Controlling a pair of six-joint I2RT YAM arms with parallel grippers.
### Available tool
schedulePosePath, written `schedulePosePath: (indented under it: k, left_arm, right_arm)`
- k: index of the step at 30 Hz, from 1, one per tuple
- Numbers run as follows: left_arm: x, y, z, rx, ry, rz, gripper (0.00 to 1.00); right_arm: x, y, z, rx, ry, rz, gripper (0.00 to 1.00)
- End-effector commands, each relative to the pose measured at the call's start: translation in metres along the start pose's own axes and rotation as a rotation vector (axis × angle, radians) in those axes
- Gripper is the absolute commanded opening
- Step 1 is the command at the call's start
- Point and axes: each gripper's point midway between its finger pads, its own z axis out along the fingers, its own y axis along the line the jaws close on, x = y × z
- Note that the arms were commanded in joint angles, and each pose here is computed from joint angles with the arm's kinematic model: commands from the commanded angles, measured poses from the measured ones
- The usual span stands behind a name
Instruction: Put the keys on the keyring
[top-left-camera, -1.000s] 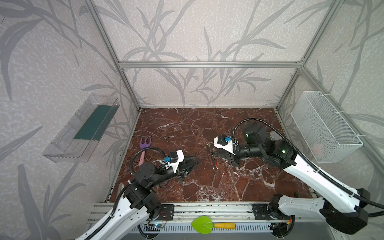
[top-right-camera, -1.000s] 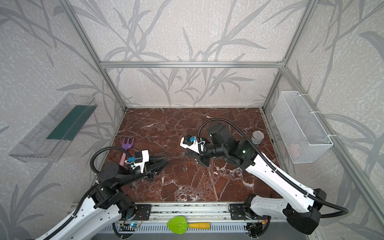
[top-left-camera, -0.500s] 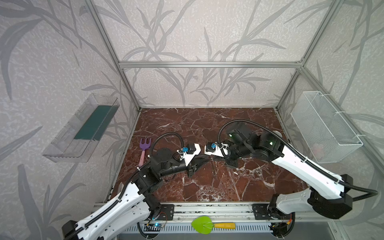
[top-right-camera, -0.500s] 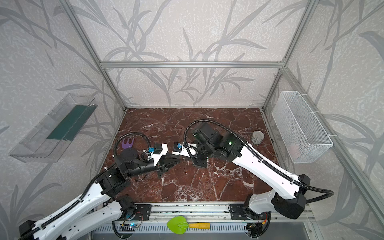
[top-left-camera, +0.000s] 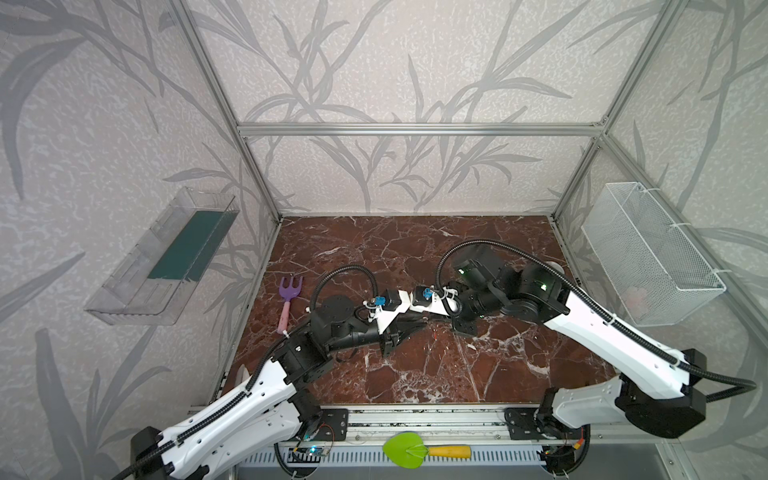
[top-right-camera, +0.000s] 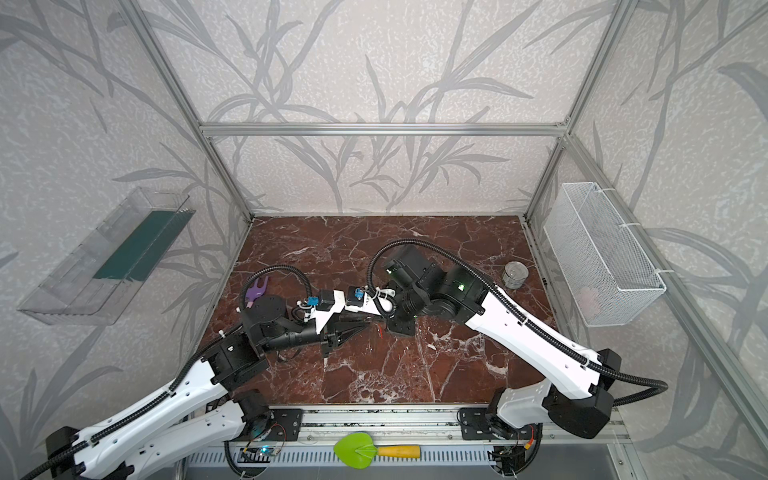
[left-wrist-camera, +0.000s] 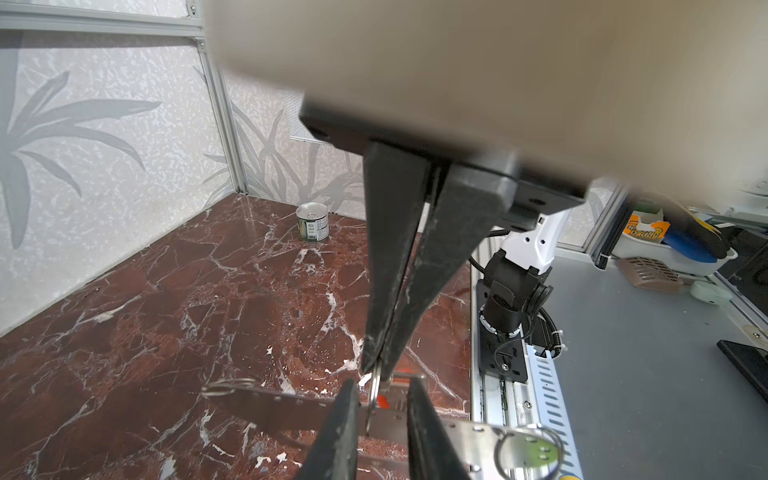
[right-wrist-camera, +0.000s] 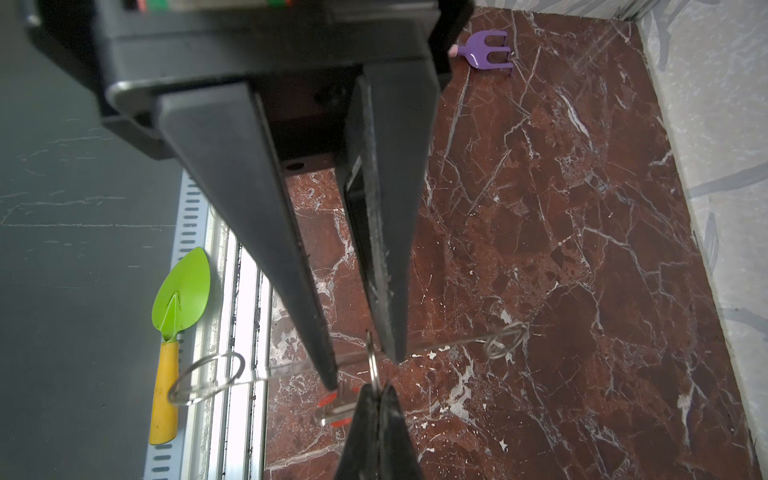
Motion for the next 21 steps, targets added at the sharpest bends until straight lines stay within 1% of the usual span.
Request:
schedulePosePath:
  k: [1, 14, 17, 21]
  left_arm:
    - [-0.0185, -0.0034, -0.0014, 0.011, -0.056, 0.045, 0.23]
    - [-0.0134, -0.0006, 0.0041, 0.005, -0.040, 0.038, 0.14]
    - [-0.0147, 0.0000, 0.0041, 0.001, -0.044, 0.041, 0.11]
    - [-0.0168, -0.0002, 0.0039, 0.000, -0.056, 0.048, 0.03]
  right_arm:
    - [-0.0077, 0.0051, -0.0053, -0.013, -0.032, -0.020, 0.00]
    - [-0.0118, 0.0102, -0.0122, -0.016, -0.076, -0.029, 0.00]
    - [-0.0111, 0.0107, -0.0111, -0.020, -0.075, -0.027, 0.00]
    - [-0.0102, 0.0102, -0.0090, -0.019, -0.074, -0.025, 0.00]
